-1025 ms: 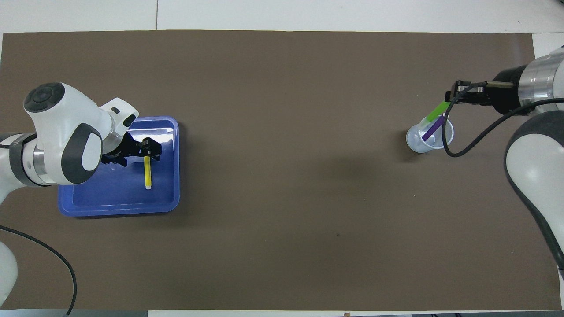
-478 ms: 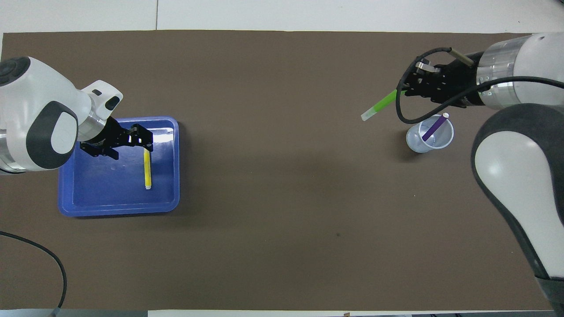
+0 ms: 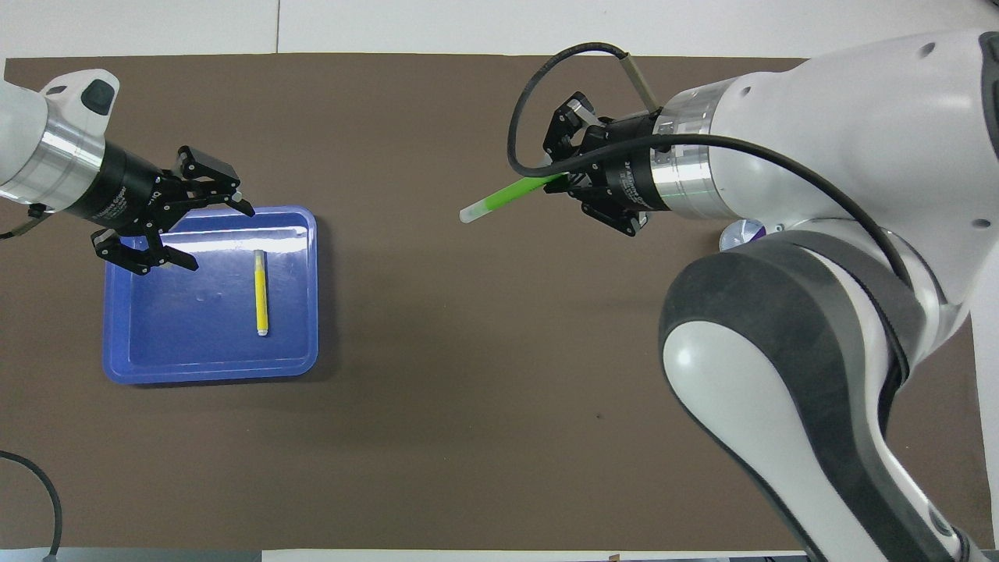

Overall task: Right arm passes pens to left for tray arrangement
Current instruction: 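Pass the green pen from the right gripper to the left gripper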

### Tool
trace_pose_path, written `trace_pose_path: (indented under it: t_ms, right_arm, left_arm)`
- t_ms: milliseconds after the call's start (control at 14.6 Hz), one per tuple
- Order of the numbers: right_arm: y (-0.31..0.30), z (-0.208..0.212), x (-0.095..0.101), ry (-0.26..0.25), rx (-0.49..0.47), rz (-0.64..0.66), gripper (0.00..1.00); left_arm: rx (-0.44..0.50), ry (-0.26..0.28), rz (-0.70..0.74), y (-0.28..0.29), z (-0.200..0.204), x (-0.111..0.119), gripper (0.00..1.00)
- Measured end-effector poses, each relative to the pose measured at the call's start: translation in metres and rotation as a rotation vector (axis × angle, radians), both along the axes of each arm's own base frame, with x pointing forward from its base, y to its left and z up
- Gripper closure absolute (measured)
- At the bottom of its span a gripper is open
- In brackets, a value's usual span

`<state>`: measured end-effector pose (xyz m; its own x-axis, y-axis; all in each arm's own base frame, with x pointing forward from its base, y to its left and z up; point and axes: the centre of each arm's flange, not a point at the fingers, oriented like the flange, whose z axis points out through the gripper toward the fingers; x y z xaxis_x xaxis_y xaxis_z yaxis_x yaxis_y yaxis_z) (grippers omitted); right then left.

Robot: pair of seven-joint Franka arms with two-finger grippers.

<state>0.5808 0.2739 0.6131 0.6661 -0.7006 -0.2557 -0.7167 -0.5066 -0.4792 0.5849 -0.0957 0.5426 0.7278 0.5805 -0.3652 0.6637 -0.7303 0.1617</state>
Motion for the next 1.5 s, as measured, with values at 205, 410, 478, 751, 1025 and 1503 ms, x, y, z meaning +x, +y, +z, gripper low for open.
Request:
trace_pose_path:
  t_ms: [205, 410, 478, 751, 1025, 1503]
  right_arm:
    - [0.027, -0.004, -0.002, 0.055, 0.041, -0.022, 0.82]
    - [0.042, -0.007, -0.003, 0.089, 0.072, -0.063, 0.82]
    - [0.046, -0.007, -0.005, 0.095, 0.079, -0.068, 0.82]
    - [0.06, -0.005, -0.013, 0.099, 0.085, -0.058, 0.82]
    - [0.06, -0.005, -0.013, 0.094, 0.079, -0.057, 0.82]
    - [0.059, -0.005, -0.012, 0.093, 0.077, -0.057, 0.82]
  left_arm:
    - [0.002, 0.064, 0.295, -0.026, 0.047, -0.022, 0.0]
    - [0.013, 0.111, 0.59, -0.073, 0.083, -0.042, 0.0]
    - [0.008, 0.124, 0.676, -0.088, 0.091, -0.047, 0.0]
    - [-0.018, 0.164, 0.923, -0.155, 0.11, -0.069, 0.0]
    - [0.045, 0.135, 1.044, -0.206, 0.105, -0.095, 0.0]
    - [-0.018, 0.089, 1.18, -0.215, 0.072, -0.092, 0.0]
